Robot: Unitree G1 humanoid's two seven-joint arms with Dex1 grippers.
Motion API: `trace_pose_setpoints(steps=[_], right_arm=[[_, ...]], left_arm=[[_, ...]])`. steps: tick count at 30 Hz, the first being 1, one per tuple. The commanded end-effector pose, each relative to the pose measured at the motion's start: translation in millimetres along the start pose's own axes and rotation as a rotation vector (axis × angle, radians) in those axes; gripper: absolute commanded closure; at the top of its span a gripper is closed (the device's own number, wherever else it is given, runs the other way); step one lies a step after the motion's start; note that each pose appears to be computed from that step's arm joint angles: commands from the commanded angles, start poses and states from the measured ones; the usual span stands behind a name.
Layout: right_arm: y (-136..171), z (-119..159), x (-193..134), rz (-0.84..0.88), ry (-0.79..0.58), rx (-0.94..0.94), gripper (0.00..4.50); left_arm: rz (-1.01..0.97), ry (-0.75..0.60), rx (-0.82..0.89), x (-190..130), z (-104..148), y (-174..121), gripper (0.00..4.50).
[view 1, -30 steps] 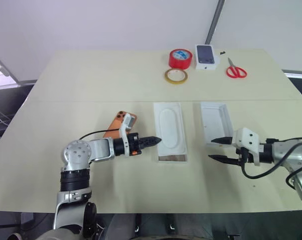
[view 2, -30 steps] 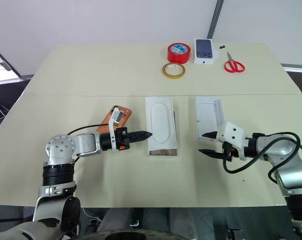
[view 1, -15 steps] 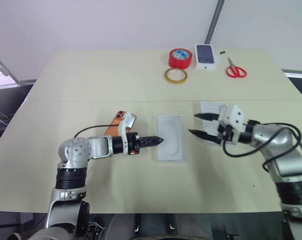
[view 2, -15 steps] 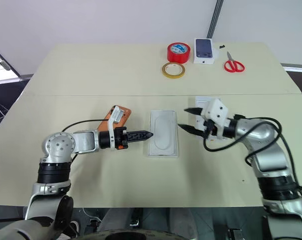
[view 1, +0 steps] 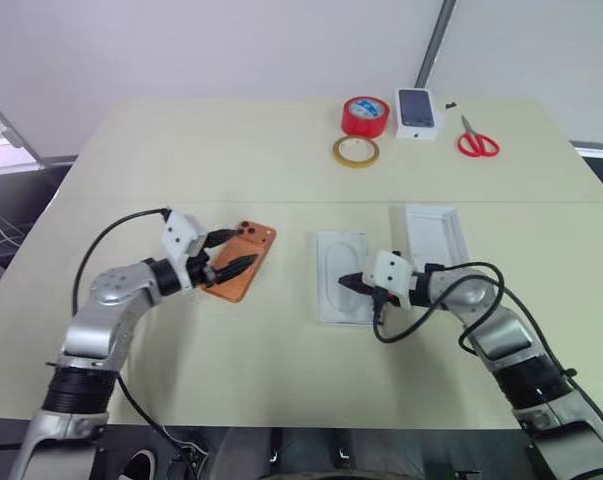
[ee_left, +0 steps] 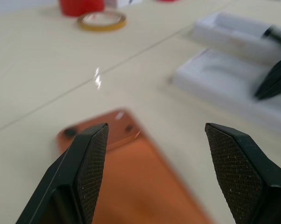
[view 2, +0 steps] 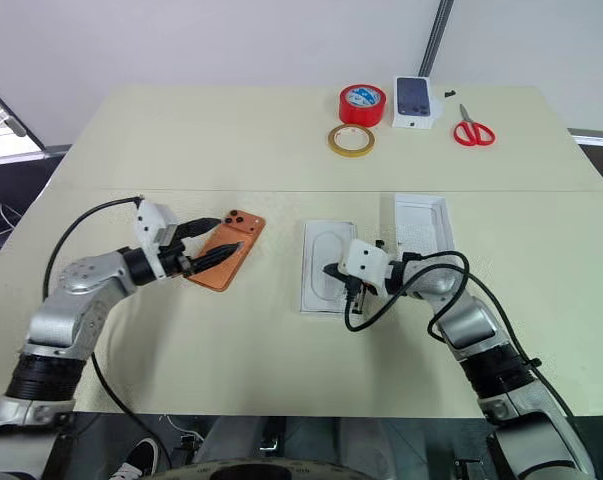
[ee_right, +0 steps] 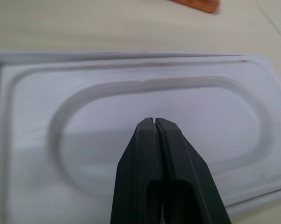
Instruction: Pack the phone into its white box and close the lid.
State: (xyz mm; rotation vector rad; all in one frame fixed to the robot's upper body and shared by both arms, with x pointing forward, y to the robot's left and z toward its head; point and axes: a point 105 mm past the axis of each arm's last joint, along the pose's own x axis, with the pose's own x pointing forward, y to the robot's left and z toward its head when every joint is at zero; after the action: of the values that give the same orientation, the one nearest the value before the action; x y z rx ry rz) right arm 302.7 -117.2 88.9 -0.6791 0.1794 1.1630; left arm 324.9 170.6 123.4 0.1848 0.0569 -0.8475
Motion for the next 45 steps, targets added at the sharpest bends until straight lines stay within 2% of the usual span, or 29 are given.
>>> trace_pose_setpoints(steps=[1,7,11,13,16,18,22,28,34,40,45], right_arm=[[20.5,15.6,-1.8,0.131,-0.068,0.027,4.41],[16.5,19.6,-1.5,0.133,-0.080,0.022,4.41],[-3.5,19.2,-0.6,0.034,-0.087,0.009,4.41],[-20.9,22.9,-2.0,-0.062,-0.093,-0.044,4.41],[-44.4,39.7,-4.5,-0.153,-0.157,-0.055,4.41],[-49.6,57.4,-0.9,-0.164,-0.224,-0.042,4.41],[-46.5,85.5,30.6,-0.140,-0.264,-0.022,4.41],[-35.9,88.6,82.0,-0.058,-0.140,0.012,4.41],[-20.9,79.6,113.9,0.101,0.040,0.089,4.41],[-17.0,76.5,133.5,0.084,0.092,0.048,4.41],[-8.6,79.9,142.8,0.103,0.081,0.075,4.41]], left_arm=[[0.061,-0.052,0.013,-7.7,9.9,17.3,1.03],[0.094,-0.055,0.009,-4.1,8.9,23.8,1.03],[0.119,-0.014,-0.060,-3.7,-0.6,29.3,1.03],[0.143,0.001,-0.171,-5.6,-2.4,37.9,1.03],[0.162,0.011,-0.334,-11.5,0.5,52.6,1.03],[0.152,0.027,-0.419,-14.6,2.5,58.6,1.03],[0.117,0.203,-0.480,-20.9,-14.5,63.4,1.03],[-0.036,0.324,-0.577,-17.8,-28.1,54.0,1.03],[-0.094,0.431,-0.600,-11.8,-47.9,50.7,1.03],[-0.192,0.499,-0.699,-7.9,-58.6,32.8,1.03],[-0.273,0.561,-0.767,-1.9,-66.7,11.2,1.03]])
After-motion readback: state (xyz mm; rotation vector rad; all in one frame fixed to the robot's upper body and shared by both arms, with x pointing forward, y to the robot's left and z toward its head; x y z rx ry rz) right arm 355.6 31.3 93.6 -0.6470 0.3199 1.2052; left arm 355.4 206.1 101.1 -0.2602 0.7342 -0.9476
